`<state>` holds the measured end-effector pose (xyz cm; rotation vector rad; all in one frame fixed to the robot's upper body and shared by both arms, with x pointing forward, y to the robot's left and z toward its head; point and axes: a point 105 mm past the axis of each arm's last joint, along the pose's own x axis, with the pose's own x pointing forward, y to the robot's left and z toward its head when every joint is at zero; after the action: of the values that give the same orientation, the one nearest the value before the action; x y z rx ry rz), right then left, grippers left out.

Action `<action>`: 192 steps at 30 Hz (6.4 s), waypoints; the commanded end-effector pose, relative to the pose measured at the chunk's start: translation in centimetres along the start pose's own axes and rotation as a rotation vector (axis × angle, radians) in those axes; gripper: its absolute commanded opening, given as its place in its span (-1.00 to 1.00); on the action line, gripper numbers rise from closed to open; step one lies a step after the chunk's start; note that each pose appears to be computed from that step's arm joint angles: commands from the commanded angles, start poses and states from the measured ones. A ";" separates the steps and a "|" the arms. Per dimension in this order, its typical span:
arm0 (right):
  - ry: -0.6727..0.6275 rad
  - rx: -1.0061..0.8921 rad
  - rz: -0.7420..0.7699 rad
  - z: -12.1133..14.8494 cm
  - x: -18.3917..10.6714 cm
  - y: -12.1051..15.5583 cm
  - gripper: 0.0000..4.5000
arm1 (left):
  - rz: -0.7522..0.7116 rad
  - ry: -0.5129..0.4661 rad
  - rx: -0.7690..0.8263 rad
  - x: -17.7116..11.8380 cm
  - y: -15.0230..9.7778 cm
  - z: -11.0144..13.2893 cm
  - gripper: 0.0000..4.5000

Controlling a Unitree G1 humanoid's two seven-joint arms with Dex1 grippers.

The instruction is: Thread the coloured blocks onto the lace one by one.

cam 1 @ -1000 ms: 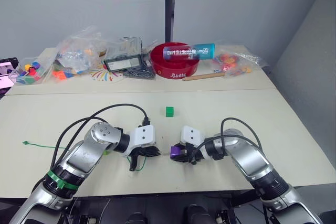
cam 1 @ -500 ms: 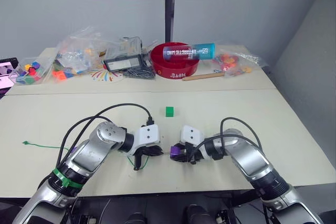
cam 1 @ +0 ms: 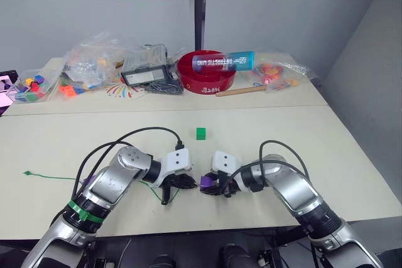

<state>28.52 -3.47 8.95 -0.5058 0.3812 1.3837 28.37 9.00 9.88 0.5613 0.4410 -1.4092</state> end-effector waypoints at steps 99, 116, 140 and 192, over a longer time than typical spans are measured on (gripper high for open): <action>-0.053 0.047 -0.111 -1.3 -6.4 0.7 1.00 | 0.024 -0.219 0.127 2.6 -0.2 2.2 0.97; -0.034 0.052 -0.124 -2.5 -4.9 0.6 1.00 | -0.002 -0.210 0.126 3.4 0.1 1.8 -0.47; -0.028 -0.007 -0.109 -3.0 -4.3 0.1 -1.00 | 0.041 -0.156 0.097 0.7 0.9 -0.3 -0.47; 0.013 -0.099 -0.065 1.0 -0.3 -1.0 -1.00 | 0.070 -0.163 0.145 -4.5 0.8 0.5 0.72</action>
<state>29.07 -3.39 9.33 -0.5865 0.3292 1.3547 28.23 12.46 12.24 0.5181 0.2322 -1.4348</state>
